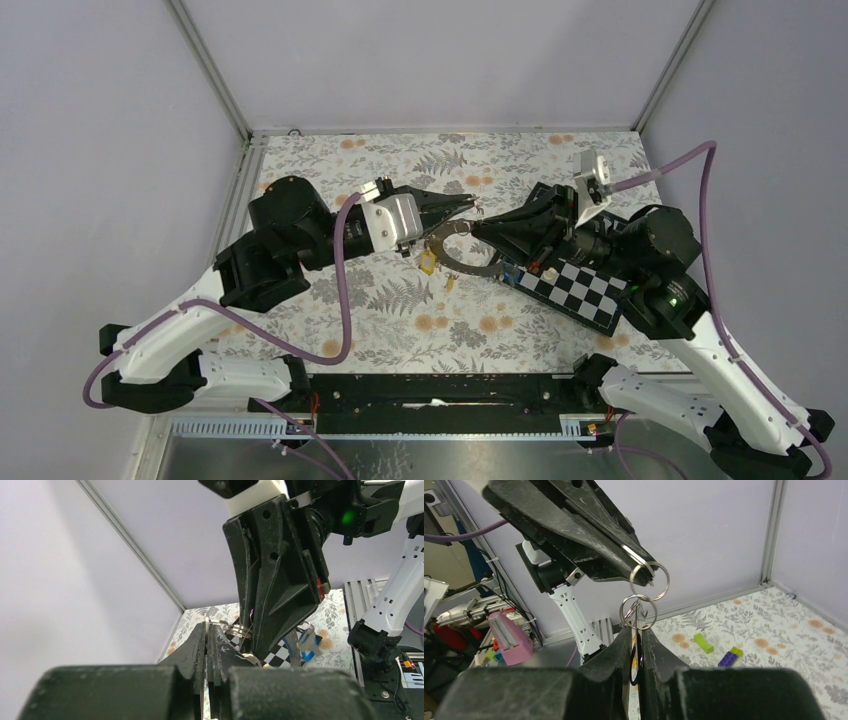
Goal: Remove the keys from the keyring
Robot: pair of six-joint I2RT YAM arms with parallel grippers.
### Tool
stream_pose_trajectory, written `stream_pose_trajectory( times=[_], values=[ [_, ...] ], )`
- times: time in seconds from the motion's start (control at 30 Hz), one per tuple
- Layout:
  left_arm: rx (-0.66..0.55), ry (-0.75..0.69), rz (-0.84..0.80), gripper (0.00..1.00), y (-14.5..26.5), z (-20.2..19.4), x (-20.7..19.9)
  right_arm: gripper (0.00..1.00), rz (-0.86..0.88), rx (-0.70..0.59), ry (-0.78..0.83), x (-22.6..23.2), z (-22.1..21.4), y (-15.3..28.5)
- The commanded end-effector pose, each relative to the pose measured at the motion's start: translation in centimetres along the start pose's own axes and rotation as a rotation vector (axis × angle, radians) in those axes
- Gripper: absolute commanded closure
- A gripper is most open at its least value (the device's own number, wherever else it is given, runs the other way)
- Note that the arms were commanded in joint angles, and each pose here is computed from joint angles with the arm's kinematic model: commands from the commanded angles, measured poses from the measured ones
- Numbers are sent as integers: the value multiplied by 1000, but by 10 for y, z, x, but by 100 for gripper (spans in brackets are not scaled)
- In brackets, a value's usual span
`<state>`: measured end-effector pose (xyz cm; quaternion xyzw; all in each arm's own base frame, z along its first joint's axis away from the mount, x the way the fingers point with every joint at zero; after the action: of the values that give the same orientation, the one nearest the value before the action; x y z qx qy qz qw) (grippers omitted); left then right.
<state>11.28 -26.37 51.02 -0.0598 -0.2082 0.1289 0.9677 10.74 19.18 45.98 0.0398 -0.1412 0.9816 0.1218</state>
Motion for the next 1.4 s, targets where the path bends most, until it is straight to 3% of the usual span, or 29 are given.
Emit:
stream_pose_trajectory(
  times=[0.0, 0.13, 0.27, 0.83, 1.17, 1.3, 1.37],
  values=[
    [-70, -22, 46, 100, 4, 16, 8, 100, 2, -52, -25, 7, 19, 2],
    [-77, -23, 44, 100, 4, 18, 9, 100, -35, -45, 24, 2, 12, 7],
    [-76, -26, 38, 100, 3, 17, 8, 93, -93, -30, 82, -5, 1, 14],
    [-67, -22, 30, 100, 1, 15, 7, 49, -97, -24, 232, -3, -7, 33],
    [-64, -14, 33, 100, 0, 14, 7, 53, -16, -135, 231, 12, 7, 35],
    [-65, -17, 30, 100, 1, 14, 6, 54, -124, -193, 185, -2, 10, 30],
    [-72, -17, 37, 100, 1, 14, 7, 61, -174, -239, 124, -8, 10, 28]
  ],
)
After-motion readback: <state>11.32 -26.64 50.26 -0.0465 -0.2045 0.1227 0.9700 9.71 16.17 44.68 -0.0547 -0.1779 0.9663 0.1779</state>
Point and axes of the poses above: each gripper's point midway between its finger pads, its own y axis back along the fingers, its own x axis along the line the jaws close on, z = x × y, the point moved 7 cm from there along y, back along the fingers, and after that the axes turned 3 degrees about y, right-handed, at the moved point
